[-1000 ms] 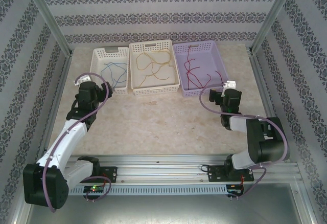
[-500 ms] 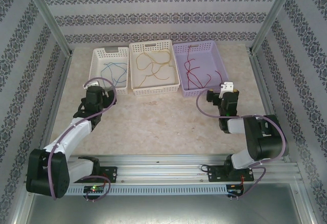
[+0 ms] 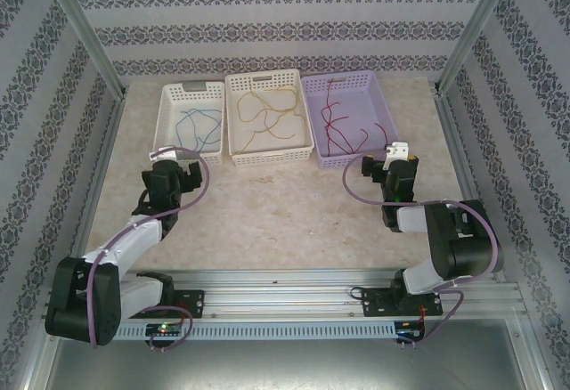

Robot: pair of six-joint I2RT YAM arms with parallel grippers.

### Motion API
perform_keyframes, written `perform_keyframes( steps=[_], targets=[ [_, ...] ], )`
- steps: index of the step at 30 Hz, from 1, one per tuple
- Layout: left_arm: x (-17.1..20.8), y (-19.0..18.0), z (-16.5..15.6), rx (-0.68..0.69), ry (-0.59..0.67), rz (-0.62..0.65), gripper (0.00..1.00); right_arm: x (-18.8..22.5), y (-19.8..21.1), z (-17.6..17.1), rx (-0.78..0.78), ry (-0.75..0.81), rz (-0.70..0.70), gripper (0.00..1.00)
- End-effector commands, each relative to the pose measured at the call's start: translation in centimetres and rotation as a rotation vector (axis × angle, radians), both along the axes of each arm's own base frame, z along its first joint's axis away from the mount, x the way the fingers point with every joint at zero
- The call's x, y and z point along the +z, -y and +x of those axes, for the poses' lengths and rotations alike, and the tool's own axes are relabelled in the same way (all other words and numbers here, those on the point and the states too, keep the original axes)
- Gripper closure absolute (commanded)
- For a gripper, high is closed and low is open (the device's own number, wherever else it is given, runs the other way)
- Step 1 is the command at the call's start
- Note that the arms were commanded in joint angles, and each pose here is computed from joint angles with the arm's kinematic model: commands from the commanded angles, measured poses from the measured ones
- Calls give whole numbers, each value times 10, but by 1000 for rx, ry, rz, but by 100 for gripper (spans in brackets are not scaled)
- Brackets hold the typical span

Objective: Untangle the cables

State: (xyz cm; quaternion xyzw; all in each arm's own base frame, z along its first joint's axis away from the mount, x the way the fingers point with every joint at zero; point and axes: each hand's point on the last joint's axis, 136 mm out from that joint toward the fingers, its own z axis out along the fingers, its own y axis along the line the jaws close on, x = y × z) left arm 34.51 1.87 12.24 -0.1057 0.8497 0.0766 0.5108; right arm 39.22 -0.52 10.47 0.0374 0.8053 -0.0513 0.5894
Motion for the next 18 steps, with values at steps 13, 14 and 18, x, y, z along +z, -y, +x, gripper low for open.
perform_keyframes(
  steps=[13, 14, 18],
  targets=[
    [-12, 3, 43, -78, 75, 78, 0, 3, 3, 0, -13, 19, -7, 2],
    [-10, 0, 44, -70, 95, 104, 0, 3, 3, 0, -14, 20, -5, 2],
    [-16, -10, 41, -23, 171, 119, 0, 4, 3, 0, -13, 21, -6, 2]
  ],
)
